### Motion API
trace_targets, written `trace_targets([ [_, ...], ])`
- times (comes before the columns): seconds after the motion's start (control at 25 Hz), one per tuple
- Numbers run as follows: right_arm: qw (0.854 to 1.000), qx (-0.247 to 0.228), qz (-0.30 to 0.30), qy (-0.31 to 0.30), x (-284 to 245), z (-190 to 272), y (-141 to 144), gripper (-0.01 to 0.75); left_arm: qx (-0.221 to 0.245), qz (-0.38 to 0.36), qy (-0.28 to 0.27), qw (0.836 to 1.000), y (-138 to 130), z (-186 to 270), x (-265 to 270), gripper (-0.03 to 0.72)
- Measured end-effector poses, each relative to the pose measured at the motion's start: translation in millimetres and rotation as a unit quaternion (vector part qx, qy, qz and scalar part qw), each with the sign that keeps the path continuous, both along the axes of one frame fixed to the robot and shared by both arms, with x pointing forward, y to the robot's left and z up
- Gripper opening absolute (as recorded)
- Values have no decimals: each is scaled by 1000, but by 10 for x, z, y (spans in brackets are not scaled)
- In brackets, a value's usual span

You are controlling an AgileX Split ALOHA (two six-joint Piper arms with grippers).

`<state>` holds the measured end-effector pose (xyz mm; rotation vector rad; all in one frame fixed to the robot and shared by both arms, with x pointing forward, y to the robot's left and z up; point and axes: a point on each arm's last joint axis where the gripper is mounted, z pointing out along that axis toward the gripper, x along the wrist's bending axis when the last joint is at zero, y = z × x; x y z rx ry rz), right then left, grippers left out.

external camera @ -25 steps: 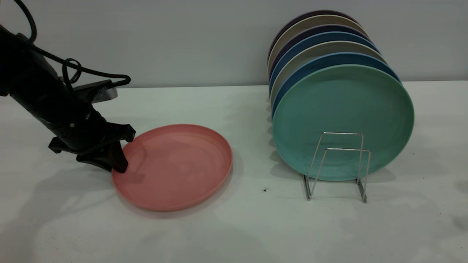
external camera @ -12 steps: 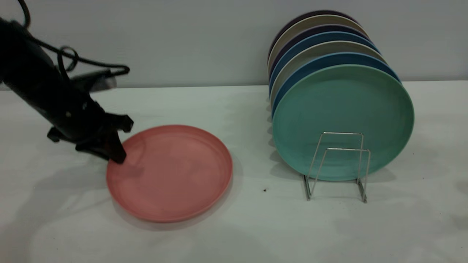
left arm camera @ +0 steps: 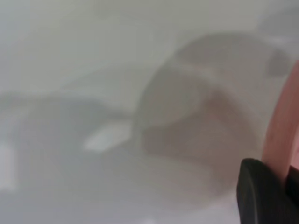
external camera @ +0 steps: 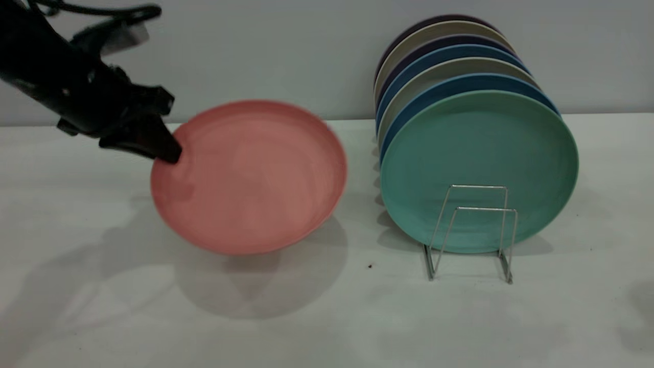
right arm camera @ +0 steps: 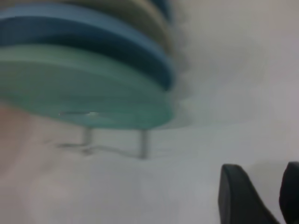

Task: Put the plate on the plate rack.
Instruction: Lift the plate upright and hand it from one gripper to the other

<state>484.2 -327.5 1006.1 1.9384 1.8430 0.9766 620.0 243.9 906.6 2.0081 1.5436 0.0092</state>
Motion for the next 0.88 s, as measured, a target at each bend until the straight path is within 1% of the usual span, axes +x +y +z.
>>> trace_targets([
  [0.12, 998, 52, 42, -1, -22, 30, 115, 239, -41, -1, -19, 999, -55, 103, -122, 14],
  [0.28, 990, 111, 92, -7, -54, 85, 240, 239, -78, -10, -60, 995, -102, 237, -288, 14],
  [0.36, 985, 130, 113, -11, -68, 110, 285, 239, -103, -11, -79, 991, -133, 297, -341, 14],
  [0.52, 980, 148, 135, -20, -80, 139, 325, 253, -138, -31, -103, 985, -216, 391, -388, 14],
  [0.64, 978, 152, 144, -21, -82, 146, 367, 307, -148, -53, -103, 982, -348, 404, -421, 14],
  [0.88, 971, 148, 186, -17, -90, 143, 589, 482, -148, -95, -103, 979, -673, 403, -511, 14],
])
